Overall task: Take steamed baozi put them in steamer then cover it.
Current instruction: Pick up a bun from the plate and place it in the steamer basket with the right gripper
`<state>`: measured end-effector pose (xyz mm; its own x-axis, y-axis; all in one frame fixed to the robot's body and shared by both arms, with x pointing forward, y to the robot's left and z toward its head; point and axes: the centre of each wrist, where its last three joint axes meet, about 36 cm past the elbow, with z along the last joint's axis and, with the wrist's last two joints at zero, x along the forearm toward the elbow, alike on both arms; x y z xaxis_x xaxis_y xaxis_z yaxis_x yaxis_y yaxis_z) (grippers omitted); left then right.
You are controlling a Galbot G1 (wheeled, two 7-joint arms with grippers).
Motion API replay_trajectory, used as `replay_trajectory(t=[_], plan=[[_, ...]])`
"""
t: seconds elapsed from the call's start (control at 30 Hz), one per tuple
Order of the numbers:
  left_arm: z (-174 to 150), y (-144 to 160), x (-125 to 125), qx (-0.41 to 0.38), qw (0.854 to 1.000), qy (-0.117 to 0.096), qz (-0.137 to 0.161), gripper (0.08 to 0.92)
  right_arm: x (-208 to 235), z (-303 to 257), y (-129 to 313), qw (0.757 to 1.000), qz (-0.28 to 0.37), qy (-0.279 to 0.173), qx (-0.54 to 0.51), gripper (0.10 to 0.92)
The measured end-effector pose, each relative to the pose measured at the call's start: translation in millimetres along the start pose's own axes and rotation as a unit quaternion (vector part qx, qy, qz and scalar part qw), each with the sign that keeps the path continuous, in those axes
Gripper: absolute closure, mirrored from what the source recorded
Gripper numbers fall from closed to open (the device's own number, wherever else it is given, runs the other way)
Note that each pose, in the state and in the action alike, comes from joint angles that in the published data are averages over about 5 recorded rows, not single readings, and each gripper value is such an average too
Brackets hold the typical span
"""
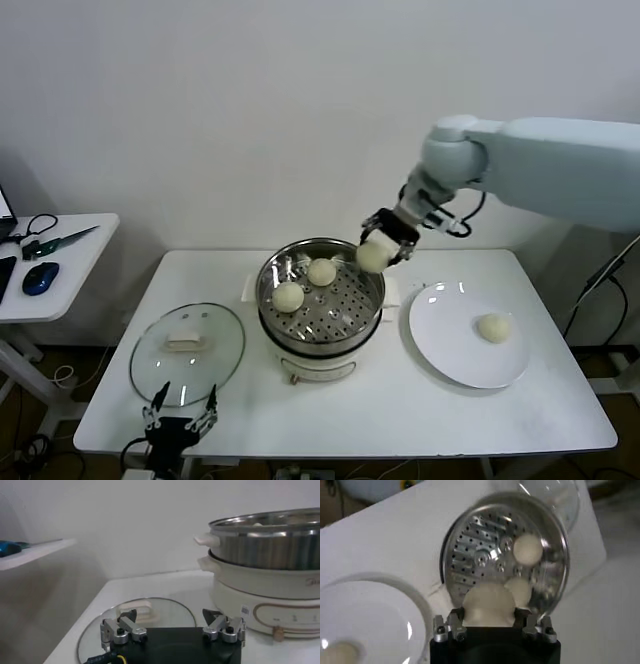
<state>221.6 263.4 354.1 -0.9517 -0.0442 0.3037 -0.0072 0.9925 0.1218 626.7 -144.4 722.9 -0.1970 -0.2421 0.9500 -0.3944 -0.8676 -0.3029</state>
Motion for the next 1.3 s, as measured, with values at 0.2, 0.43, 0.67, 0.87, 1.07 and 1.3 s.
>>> replay_trajectory(t=[0.2, 0.43, 0.67, 0.87, 1.07, 1.3], plan=[[-0.5, 2.8, 0.0, 0.003, 1.0, -0.001, -0.004, 0.177, -39.7, -37.5, -34.4, 0.995, -0.03, -0.02, 0.095, 0.352], [0.2, 3.6, 0.0, 0.005, 1.0, -0.001, -0.006, 0.177, -88.0, -63.5, -52.8, 0.986, -0.057, -0.037, 0.151, 0.348], [1.1, 4.5, 0.5, 0.006, 1.0, 0.0, -0.009, 0.177, -123.7, -68.5, -59.8, 0.982, -0.07, -0.044, 0.171, 0.334], [2.4, 5.2, -0.2, 0.007, 1.0, 0.0, -0.01, 0.177, -145.7, -68.2, -59.7, 0.981, -0.074, -0.049, 0.17, 0.29], [2.5, 5.2, -0.9, 0.007, 1.0, 0.0, -0.011, 0.177, -152.1, -67.1, -60.3, 0.982, -0.067, -0.054, 0.167, 0.213], [1.9, 4.8, 0.0, 0.007, 1.0, 0.001, -0.01, 0.177, -122.7, -47.2, -58.3, 0.986, -0.069, -0.051, 0.146, 0.2]])
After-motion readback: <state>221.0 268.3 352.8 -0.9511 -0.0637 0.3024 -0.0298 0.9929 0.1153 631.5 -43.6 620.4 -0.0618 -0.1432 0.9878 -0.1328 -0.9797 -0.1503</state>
